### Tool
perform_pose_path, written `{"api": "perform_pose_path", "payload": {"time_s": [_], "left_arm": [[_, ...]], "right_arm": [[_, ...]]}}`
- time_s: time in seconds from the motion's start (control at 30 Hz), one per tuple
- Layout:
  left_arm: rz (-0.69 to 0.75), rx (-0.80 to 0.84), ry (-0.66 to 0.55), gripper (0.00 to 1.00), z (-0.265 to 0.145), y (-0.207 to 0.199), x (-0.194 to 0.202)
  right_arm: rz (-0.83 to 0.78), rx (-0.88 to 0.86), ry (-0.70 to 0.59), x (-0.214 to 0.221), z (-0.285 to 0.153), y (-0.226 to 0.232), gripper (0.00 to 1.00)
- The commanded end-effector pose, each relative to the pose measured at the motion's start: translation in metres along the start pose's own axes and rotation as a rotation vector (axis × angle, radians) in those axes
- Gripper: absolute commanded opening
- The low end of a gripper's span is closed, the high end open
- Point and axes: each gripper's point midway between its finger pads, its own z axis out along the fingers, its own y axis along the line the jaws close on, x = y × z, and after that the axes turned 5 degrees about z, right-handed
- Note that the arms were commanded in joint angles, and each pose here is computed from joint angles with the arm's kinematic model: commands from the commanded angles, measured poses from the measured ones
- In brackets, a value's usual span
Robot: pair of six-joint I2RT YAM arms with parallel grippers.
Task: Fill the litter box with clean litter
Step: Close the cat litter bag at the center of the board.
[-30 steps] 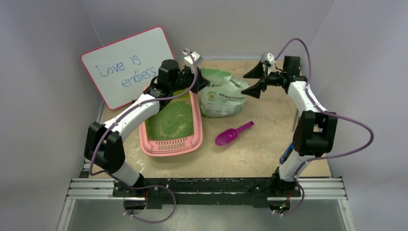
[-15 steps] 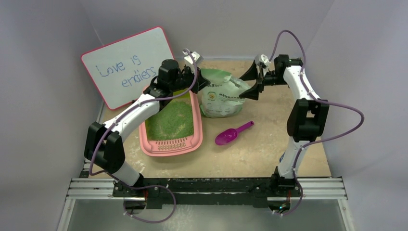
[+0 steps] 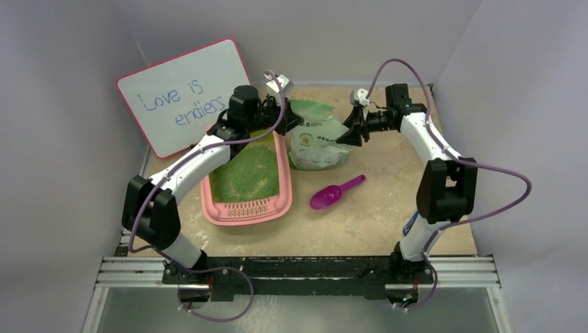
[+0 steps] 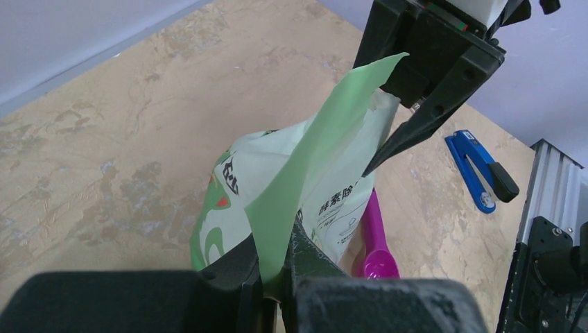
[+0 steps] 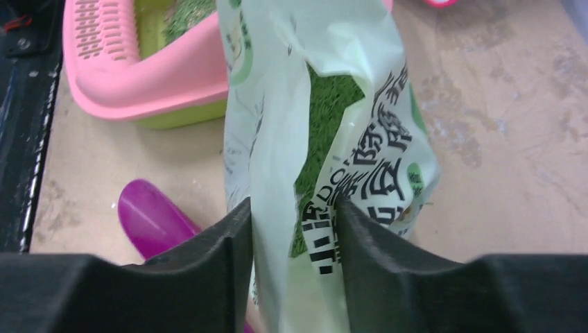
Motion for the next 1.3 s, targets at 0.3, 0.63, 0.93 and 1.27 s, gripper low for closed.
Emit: {"api": "perform_pose_path", "payload": {"time_s": [0.3,0.63,0.93,1.27], "left_arm": [[0.134,-0.005,-0.249,0.14,-0.03,-0.007,-0.081],[0.118,0.012,-0.188,0.51,-0.031,-0.009,-0.042],[0.011,0.066,-0.254,0.48,-0.012,-0.01,-0.038],[-0.022,0.084,-0.254,0.0,0.004,-0.006,-0.037]], "right_arm": [[0.022,-0.052,-0.135,-0.064,-0.017,0.013,0.0],[0.15,-0.01,-0.12,-0.068,-0.019,0.004,0.0],[0.203,-0.005,-0.125,-0.067,-0.016,0.0,0.0],[0.238,0.073,-0.075,-0.071,-0.024,-0.004,0.23]]}}
